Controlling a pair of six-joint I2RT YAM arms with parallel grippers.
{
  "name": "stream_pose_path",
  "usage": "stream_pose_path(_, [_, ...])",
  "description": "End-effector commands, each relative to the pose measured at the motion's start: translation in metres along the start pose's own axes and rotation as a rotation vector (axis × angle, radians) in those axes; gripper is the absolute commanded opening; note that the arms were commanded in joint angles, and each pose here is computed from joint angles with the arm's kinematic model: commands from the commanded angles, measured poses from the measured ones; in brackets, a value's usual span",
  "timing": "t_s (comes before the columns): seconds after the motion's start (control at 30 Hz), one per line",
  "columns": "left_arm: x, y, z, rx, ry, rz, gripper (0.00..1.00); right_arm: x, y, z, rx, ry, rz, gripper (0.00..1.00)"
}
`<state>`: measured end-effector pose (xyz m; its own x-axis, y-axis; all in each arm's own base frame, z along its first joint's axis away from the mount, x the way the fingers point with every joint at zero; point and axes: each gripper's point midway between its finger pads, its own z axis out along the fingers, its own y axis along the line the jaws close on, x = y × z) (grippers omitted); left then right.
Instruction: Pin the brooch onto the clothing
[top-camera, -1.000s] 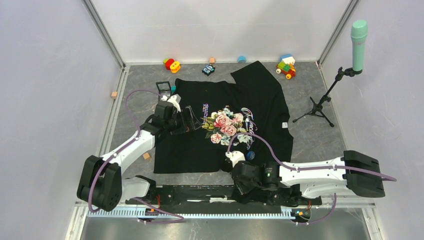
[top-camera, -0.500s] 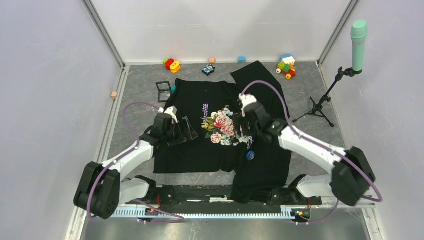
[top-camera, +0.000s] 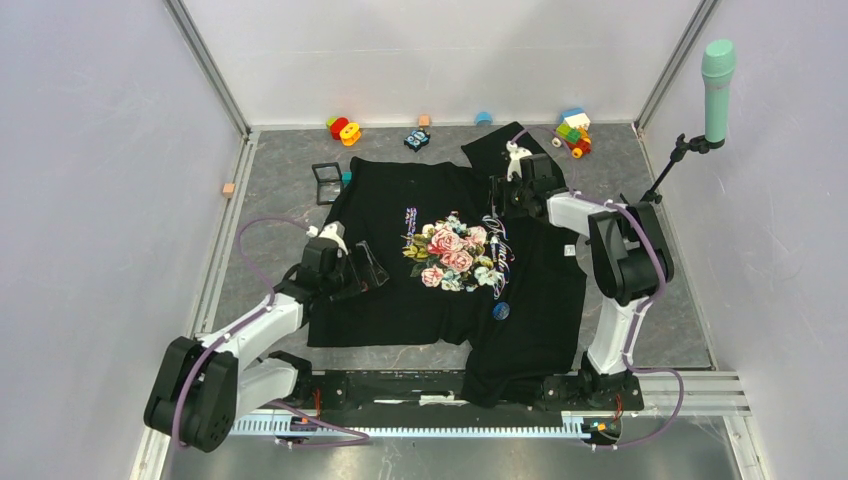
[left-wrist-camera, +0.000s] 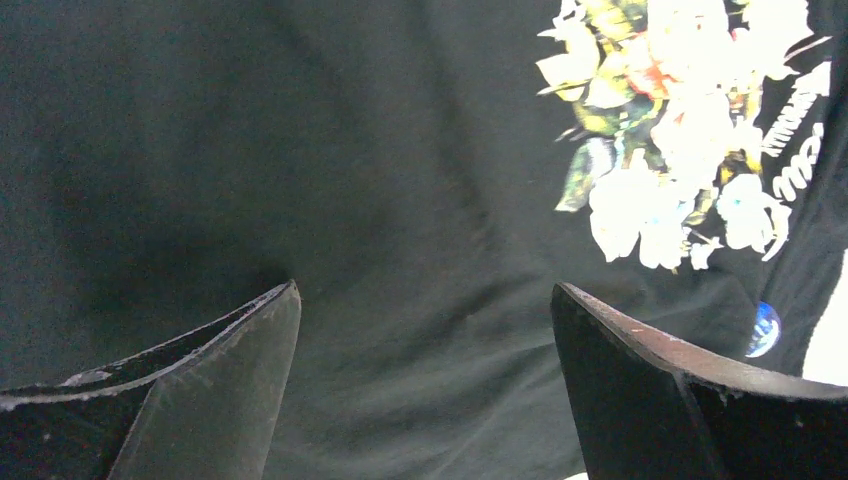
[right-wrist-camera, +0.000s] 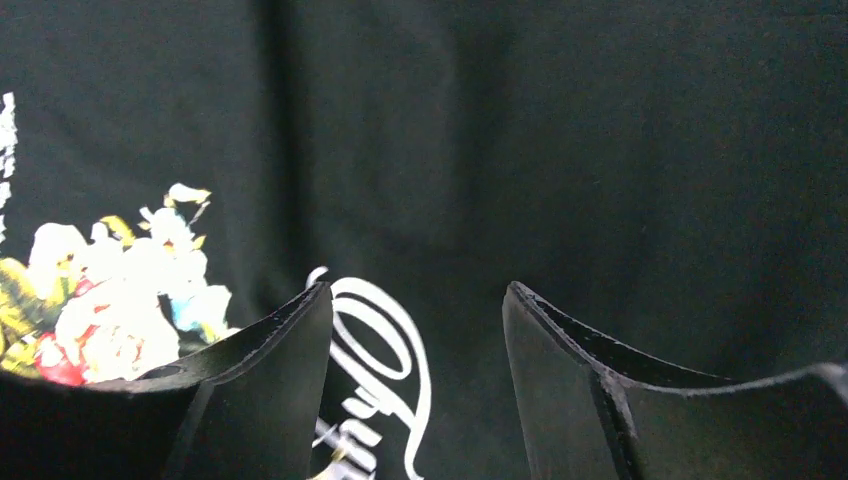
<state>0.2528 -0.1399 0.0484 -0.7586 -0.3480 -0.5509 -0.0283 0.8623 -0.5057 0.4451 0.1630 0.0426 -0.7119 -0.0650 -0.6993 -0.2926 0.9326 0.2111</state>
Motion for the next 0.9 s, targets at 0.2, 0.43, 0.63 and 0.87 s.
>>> stream_pose_path(0.2, [0.015,0.04,0.0,-0.081,-0.051,-0.164,1.0,0.005,-0.04,0.031,-0.016,0.006,0.1,0.68])
stream_pose_path(0.43, [0.022,0.053,-0.009,-0.123,-0.057,-0.209,1.0,0.024,-0.069,0.028,0.054,0.056,0.186,0.67])
stream_pose_path(0.63, [0.024,0.052,-0.017,-0.105,-0.092,-0.248,1.0,0.02,-0.077,0.023,0.075,0.064,0.188,0.68])
stream_pose_path(0.87, [-0.009,0.024,-0.033,-0.05,-0.12,-0.169,1.0,-0.025,-0.07,0.004,0.041,-0.03,0.059,0.7])
